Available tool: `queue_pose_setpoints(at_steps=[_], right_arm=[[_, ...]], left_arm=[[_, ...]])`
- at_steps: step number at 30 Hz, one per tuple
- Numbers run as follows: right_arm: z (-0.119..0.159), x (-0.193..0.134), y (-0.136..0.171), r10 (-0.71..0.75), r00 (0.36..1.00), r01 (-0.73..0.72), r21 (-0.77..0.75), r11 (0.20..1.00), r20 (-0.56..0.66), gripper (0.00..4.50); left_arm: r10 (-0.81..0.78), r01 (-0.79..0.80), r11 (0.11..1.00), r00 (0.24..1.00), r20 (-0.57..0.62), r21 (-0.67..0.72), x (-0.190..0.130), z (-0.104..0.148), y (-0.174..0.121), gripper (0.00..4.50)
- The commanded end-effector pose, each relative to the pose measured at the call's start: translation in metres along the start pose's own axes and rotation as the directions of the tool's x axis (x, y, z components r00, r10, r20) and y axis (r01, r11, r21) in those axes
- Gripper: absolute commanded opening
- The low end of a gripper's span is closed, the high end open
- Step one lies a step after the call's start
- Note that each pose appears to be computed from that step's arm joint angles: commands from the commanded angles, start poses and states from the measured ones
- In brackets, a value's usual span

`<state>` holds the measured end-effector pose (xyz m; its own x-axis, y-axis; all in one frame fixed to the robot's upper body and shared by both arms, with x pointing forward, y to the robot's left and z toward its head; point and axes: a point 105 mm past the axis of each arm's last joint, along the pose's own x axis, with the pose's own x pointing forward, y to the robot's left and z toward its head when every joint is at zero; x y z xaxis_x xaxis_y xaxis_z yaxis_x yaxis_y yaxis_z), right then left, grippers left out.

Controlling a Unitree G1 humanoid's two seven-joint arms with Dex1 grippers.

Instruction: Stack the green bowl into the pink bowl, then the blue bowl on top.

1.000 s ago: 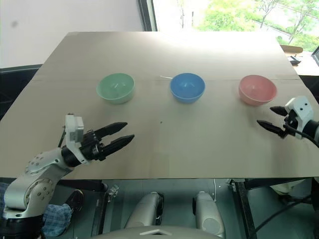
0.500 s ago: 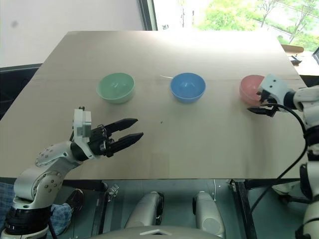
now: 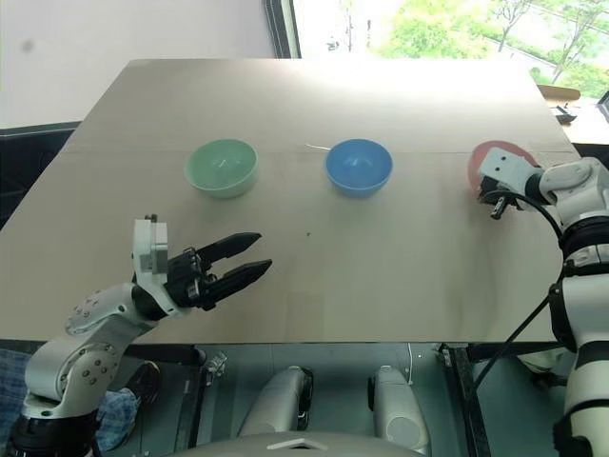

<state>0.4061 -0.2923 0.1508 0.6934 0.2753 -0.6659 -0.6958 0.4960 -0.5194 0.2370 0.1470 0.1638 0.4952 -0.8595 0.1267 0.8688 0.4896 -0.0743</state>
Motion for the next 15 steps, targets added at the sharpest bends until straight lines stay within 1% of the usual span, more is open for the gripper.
queue_pose_setpoints(at_steps=[1,5,7,9,11,12,15], right_arm=[[0.012,-0.008,-0.011,-0.033,0.999,0.034,-0.032,0.999,0.036,0.03],[0.018,-0.007,-0.003,0.023,0.999,-0.020,-0.084,0.996,0.037,0.03],[0.032,-0.009,0.005,0.079,0.995,-0.067,-0.185,0.980,0.059,0.03],[0.053,-0.012,0.016,0.134,0.985,-0.102,-0.272,0.957,0.104,0.03],[0.070,-0.017,0.032,0.191,0.973,-0.139,-0.329,0.934,0.132,0.03],[0.074,-0.019,0.038,0.205,0.969,-0.149,-0.343,0.928,0.135,0.03],[0.100,-0.029,0.091,0.322,0.941,-0.247,-0.439,0.864,0.105,0.03]], left_arm=[[-0.009,0.008,0.999,0.999,0.036,0.040,-0.003,0.013,-0.002,3.19],[-0.012,0.012,0.999,1.000,0.014,0.046,-0.007,0.011,-0.001,3.19],[-0.008,0.008,0.998,1.000,-0.001,0.054,-0.009,0.009,0.001,3.19],[0.002,-0.002,0.999,1.000,-0.002,0.055,-0.012,0.009,0.003,3.19],[0.021,-0.021,0.998,1.000,-0.001,0.055,-0.014,0.008,0.007,3.19],[0.026,-0.026,0.998,1.000,-0.004,0.057,-0.015,0.007,0.008,3.19],[0.020,-0.019,0.998,1.000,-0.017,0.065,-0.015,0.004,0.010,3.19]])
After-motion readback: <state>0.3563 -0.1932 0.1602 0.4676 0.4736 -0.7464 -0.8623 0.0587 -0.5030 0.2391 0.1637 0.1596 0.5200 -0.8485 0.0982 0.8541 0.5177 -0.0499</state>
